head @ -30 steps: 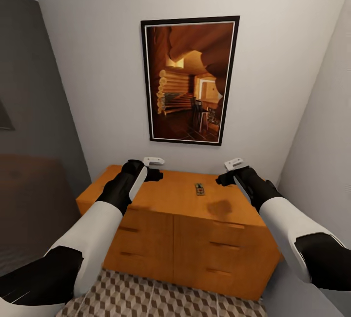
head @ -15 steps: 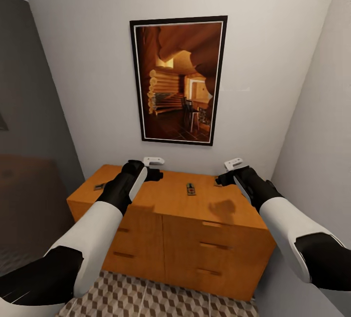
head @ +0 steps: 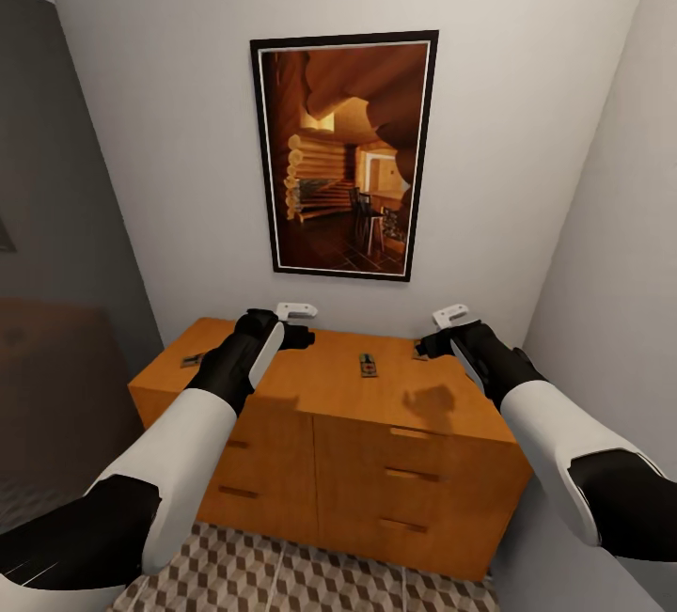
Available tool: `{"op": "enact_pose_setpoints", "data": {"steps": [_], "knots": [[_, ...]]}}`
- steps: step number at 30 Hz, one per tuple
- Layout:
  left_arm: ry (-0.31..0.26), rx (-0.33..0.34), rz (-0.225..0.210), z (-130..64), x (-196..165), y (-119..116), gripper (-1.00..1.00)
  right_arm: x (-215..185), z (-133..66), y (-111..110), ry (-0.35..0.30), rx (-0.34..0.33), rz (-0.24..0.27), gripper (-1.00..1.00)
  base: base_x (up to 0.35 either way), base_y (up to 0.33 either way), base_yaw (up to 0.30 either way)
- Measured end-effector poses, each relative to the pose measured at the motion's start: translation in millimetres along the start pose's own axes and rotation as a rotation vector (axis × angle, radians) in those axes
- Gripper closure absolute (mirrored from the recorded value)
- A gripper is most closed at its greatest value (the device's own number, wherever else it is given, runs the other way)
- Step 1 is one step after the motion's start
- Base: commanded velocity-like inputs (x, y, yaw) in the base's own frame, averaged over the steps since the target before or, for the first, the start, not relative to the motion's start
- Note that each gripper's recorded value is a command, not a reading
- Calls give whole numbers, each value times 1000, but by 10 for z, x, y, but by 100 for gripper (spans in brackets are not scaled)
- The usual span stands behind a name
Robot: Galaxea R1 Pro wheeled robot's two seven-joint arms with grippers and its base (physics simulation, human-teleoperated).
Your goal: Take the four mousetraps from the cabinet in the bathroom and place them on the bathroom floor. Make sure all four end up on the same floor surface, and ensure that at least two of them are either under or directly next to the same bathroom sink.
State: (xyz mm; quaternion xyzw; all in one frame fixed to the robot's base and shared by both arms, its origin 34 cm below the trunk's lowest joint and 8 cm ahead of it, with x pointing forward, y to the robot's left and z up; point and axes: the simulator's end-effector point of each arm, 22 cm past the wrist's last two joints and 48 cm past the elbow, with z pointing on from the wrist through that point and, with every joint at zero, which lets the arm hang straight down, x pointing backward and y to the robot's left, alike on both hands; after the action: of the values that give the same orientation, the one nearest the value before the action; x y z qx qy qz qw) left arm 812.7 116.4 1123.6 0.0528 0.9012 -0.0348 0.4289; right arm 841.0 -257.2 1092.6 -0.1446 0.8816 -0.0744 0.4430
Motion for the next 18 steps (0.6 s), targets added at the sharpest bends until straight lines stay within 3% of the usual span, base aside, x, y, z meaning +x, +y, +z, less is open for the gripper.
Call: {"op": "enact_pose_setpoints", "data": {"steps": [18], "knots": [[1,0,0,2,4,0,-100,6,3,-27,-4,-3,3,-100,0,0,0]]}}
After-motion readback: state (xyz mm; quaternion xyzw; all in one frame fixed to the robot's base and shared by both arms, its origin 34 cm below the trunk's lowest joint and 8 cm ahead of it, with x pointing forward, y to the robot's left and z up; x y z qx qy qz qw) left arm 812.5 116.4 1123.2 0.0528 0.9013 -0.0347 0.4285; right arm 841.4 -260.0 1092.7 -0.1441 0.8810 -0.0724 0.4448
